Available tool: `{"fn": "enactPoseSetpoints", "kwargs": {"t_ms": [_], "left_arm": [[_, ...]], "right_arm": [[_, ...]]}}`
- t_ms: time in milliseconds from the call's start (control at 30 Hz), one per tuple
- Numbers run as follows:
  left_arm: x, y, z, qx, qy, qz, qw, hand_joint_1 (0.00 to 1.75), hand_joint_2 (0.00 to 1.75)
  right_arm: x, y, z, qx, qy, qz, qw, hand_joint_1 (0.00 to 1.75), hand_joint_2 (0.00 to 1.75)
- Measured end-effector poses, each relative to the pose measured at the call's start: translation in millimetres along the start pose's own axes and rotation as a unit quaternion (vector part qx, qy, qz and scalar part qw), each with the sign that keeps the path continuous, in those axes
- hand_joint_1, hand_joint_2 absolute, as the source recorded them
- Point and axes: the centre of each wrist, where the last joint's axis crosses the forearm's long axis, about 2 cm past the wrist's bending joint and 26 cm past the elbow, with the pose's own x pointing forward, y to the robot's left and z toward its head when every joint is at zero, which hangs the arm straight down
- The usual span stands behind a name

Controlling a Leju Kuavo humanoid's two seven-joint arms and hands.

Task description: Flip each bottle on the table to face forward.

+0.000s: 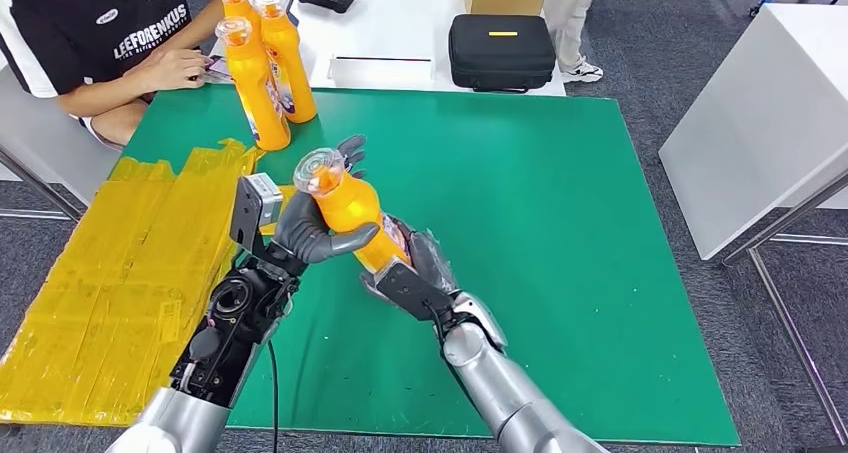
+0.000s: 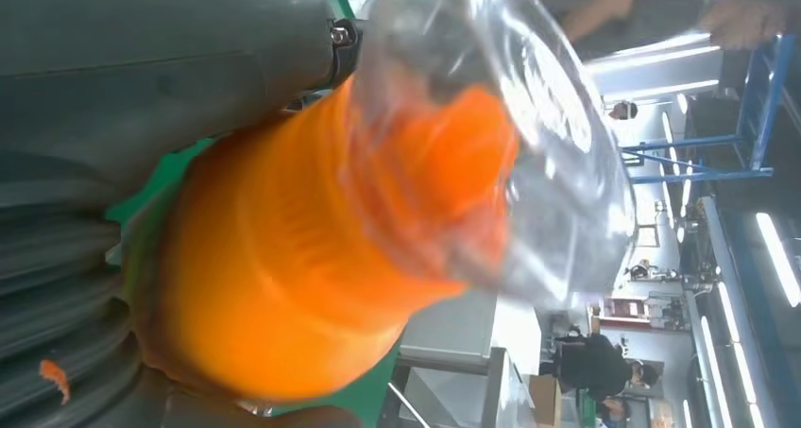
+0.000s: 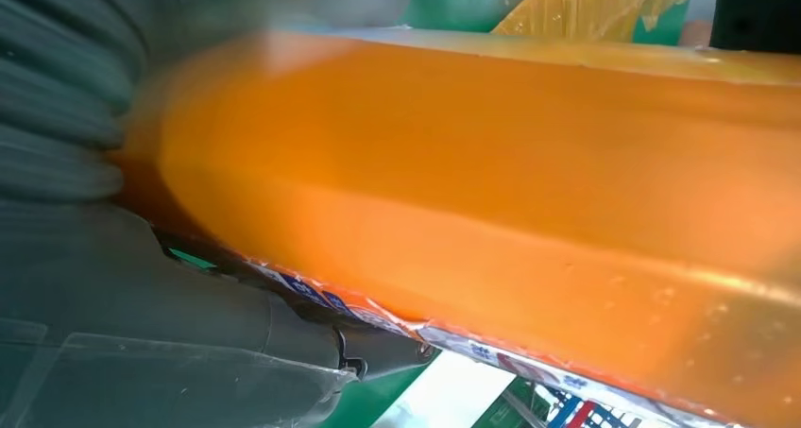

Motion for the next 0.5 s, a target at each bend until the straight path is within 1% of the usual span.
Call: {"fn": "enactPoseSetpoints", "kwargs": {"t_ms": [267, 500], "left_arm": [[-10.7, 0.2, 4.1, 0.002, 0.012, 0.018, 1.0, 0.0, 1.75], [-12.3, 1.1, 4.1, 0.001, 0.014, 0.022, 1.0, 0.0, 1.75]], "right_arm": [[-0.9, 10.6, 6.4, -0.003, -0.005, 0.011, 1.0, 1.75, 1.75], [-0.5, 12.8, 7.2, -0.003, -0.005, 0.009, 1.0, 1.75, 1.75]]}}
